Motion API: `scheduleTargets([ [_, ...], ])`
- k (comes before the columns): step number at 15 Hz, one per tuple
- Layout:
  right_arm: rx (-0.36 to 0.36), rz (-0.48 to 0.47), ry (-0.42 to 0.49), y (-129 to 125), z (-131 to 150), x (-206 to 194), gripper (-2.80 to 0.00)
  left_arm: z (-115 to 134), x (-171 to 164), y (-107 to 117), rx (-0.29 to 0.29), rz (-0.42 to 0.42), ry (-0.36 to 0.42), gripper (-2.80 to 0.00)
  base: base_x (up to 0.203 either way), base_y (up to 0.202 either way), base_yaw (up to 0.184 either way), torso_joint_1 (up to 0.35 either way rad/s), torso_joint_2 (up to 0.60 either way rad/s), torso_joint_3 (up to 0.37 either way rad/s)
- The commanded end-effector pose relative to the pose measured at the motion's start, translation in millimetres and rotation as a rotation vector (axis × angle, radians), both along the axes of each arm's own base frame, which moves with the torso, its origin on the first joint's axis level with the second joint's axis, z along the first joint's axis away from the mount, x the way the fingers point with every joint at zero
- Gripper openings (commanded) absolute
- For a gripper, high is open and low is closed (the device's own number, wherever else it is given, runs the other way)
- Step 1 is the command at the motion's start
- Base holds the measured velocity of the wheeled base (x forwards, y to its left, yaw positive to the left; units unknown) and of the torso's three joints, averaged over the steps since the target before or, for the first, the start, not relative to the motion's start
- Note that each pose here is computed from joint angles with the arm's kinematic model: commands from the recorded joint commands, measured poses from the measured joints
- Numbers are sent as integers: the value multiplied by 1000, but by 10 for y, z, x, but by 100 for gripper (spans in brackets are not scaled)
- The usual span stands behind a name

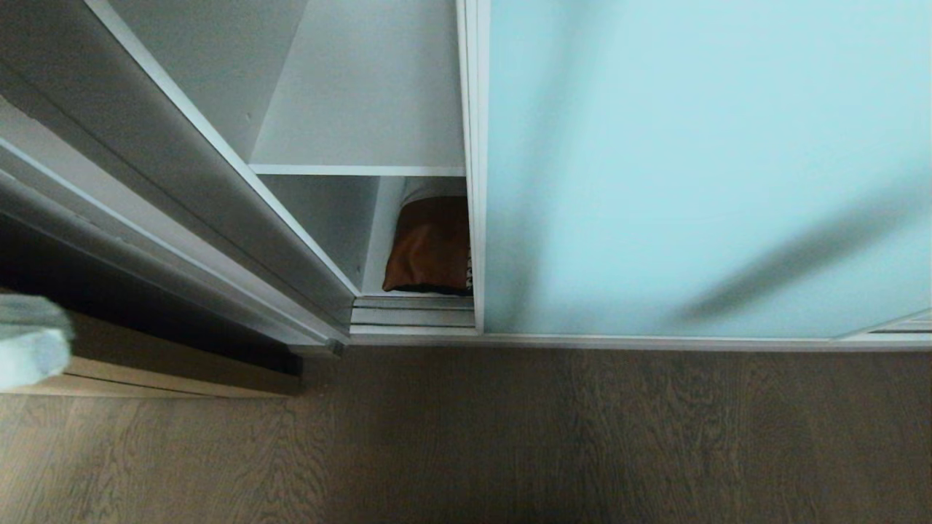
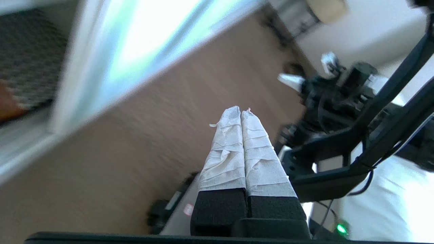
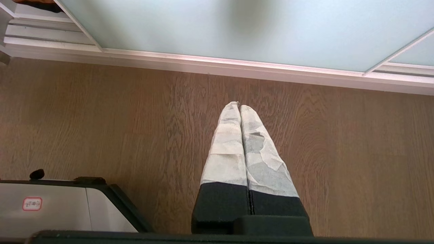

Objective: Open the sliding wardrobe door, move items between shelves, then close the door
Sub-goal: Close the door

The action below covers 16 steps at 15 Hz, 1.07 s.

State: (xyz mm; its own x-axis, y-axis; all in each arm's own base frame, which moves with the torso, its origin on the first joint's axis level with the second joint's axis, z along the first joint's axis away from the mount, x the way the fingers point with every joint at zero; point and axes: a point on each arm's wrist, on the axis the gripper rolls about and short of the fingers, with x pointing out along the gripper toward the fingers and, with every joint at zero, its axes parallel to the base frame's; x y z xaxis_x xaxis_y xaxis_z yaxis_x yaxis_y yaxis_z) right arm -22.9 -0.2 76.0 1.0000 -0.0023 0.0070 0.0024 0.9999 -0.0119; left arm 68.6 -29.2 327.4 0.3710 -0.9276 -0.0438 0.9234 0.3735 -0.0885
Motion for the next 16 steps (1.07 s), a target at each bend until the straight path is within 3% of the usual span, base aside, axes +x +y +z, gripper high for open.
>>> scheduleTargets([
  [1, 0, -1, -2, 0, 0, -1, -280, -90, 306, -127, 29, -58, 81, -280, 0, 0, 0, 0, 0, 0],
  [3, 0, 1, -2, 0, 0, -1, -280, -182, 525, -350, 104, -74, 72, -280, 0, 0, 0, 0, 0, 0],
  [5, 0, 1, -2, 0, 0, -1, -280, -221, 664, -601, 167, -26, 26, -280, 0, 0, 0, 0, 0, 0],
  [7, 0, 1, -1, 0, 0, -1, -280, -160, 818, -748, 134, 70, -34, -280, 0, 0, 0, 0, 0, 0],
  [13, 0, 1, -2, 0, 0, -1, -280, -46, 1035, -1227, -28, 380, -119, -280, 0, 0, 0, 0, 0, 0],
  [16, 0, 1, -1, 0, 0, 0, -280, -23, 950, -1440, -73, 303, -72, -280, 0, 0, 0, 0, 0, 0],
])
